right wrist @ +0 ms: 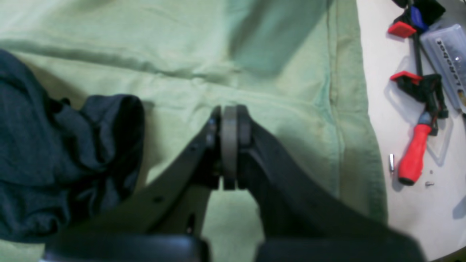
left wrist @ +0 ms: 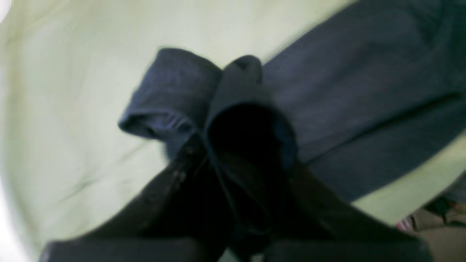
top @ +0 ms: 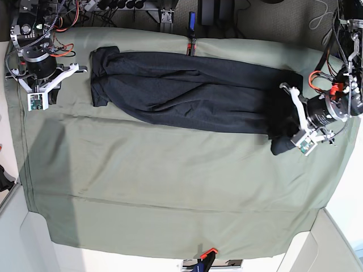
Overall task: Fold the T-shirt properly
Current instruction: 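Fold the strip end with the left gripper toward the right gripper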
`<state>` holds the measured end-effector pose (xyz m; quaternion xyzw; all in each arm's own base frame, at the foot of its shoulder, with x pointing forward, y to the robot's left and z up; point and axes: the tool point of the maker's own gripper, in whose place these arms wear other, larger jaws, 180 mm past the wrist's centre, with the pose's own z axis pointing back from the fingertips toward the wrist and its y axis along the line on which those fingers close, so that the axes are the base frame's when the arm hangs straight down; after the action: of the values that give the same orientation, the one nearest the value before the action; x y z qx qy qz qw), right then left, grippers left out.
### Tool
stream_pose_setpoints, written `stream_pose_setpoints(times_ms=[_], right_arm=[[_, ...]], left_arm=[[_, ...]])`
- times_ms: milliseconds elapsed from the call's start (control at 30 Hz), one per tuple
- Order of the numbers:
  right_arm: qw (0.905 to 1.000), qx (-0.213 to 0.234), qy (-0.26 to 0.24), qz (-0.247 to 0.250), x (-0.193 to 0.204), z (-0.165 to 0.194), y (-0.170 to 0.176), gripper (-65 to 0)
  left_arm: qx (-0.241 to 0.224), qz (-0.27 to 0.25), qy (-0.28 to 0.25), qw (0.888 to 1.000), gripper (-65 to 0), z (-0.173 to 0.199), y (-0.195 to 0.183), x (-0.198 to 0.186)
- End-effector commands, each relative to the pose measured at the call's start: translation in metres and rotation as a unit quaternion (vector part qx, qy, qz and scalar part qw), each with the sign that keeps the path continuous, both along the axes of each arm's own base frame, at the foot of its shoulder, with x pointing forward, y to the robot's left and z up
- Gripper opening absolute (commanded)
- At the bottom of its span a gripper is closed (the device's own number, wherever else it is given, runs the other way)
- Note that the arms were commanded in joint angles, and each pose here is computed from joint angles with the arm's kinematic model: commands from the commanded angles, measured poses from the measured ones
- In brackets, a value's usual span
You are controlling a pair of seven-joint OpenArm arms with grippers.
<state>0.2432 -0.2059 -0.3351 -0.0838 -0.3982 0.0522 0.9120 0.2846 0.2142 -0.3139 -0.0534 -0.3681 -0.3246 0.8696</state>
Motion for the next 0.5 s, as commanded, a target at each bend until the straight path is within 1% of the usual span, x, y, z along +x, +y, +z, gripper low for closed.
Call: stream_pose_setpoints(times_ms=[0,133,267,300,367,400,433,467], right_arm=[[0.9998,-0.008,-0.018,0.003,0.005,0.010,-0.002,-65.0],[0.9998,-0.008,-0.019,0.002,0.005,0.010,-0.002,-65.0],[0.9998,0.008,-0.019,0.004,0.005,0.010,0.002,-65.0],[0.9997,0.013,-0.019,0.005,0.005,0.009,0.003,-61.3],[0.9996,0.023,-0.014,0.006,0.004,0.008,0.006,-46.8],[0.9995,0.029,-0.010,0.005,0.003,0.006,0.007,-38.7],[0.9993,0.038,-0.006,0.004,0.002,0.005,0.009,-31.0],[0.9989,0.047,-0.001,0.000,0.000,0.004,0.010,-25.5]], left_arm=[[0.004,-0.016,-0.003,1.000,-65.0,0.001,-0.006,0.001],[0.012,-0.079,0.047,0.996,-65.0,-0.033,-0.043,-0.024],[0.006,-0.122,0.059,0.991,-65.0,-0.046,-0.070,-0.038],[0.006,-0.128,0.055,0.990,-64.7,-0.047,-0.073,-0.038],[0.008,-0.134,0.044,0.990,-54.0,-0.047,-0.075,-0.037],[0.005,-0.134,0.039,0.990,-48.3,-0.045,-0.076,-0.035],[0.004,-0.133,0.036,0.990,-41.1,-0.045,-0.076,-0.034],[0.002,-0.132,0.034,0.991,-32.3,-0.044,-0.077,-0.034]])
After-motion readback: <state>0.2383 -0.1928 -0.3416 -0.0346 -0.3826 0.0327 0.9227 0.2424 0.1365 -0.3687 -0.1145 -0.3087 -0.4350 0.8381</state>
